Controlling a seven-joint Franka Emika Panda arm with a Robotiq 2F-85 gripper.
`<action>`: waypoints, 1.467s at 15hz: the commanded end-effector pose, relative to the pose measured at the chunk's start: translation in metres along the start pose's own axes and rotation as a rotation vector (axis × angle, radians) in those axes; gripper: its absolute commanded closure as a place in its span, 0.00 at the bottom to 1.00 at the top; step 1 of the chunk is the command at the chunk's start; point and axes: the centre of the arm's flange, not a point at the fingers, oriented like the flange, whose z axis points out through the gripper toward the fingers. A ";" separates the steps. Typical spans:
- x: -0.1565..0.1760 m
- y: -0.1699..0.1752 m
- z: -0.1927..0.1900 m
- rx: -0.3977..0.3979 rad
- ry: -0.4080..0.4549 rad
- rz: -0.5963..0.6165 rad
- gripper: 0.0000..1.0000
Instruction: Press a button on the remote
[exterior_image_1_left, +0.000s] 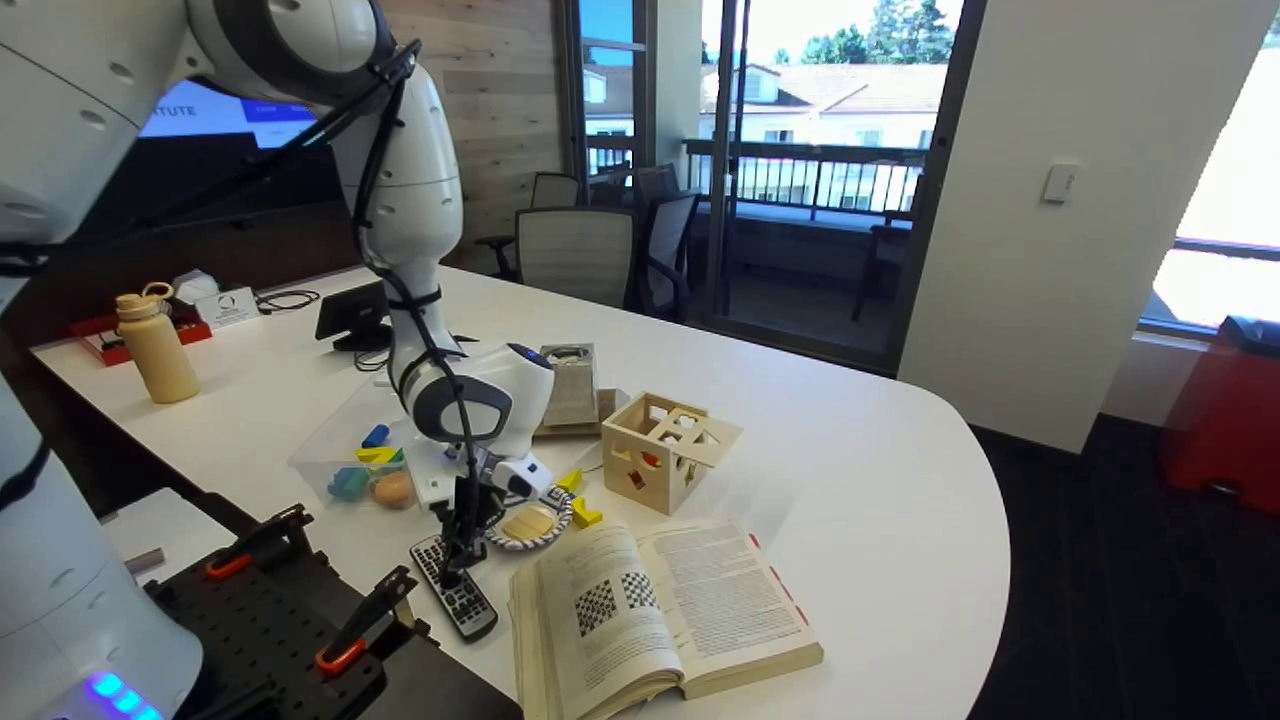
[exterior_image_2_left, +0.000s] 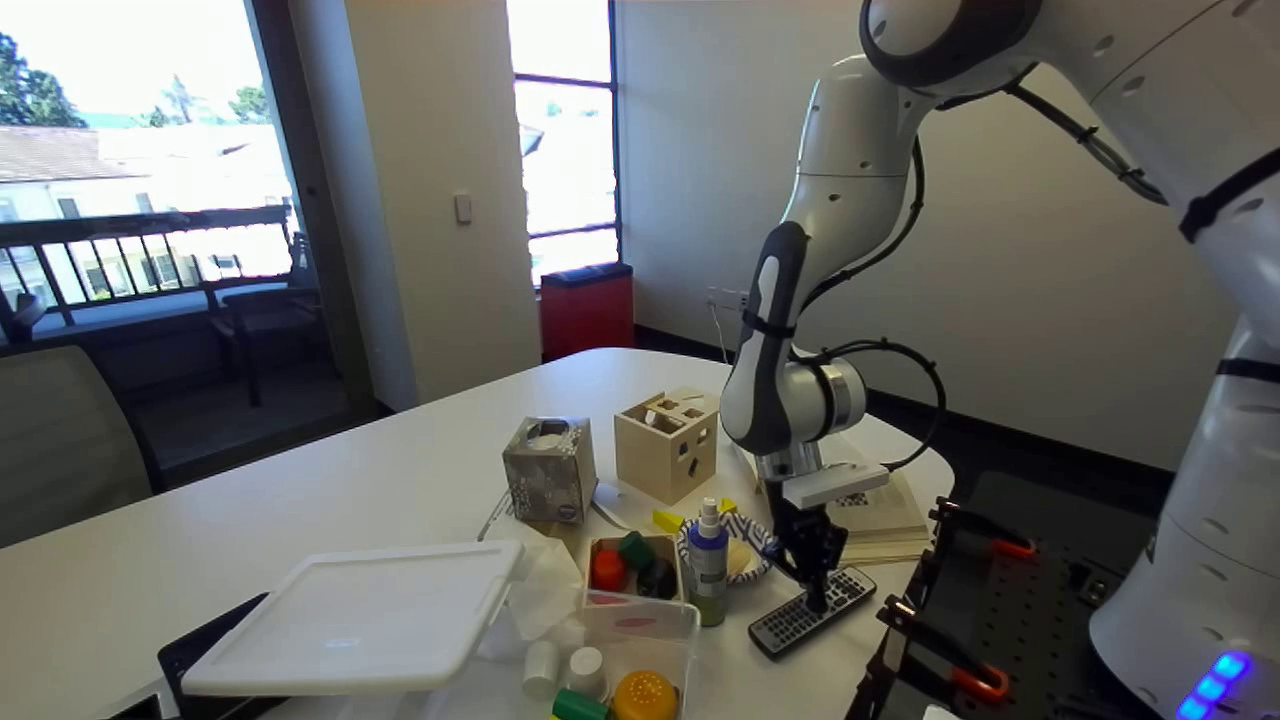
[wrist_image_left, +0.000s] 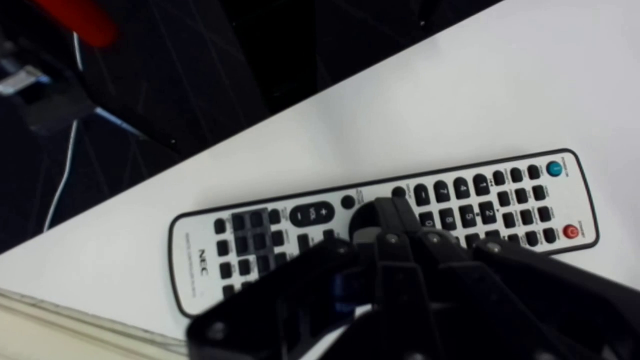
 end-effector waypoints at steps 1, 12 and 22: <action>-0.013 -0.002 -0.010 -0.003 0.002 0.000 1.00; -0.045 -0.006 -0.073 -0.022 0.099 -0.025 1.00; -0.089 -0.033 -0.193 -0.084 0.325 -0.111 0.23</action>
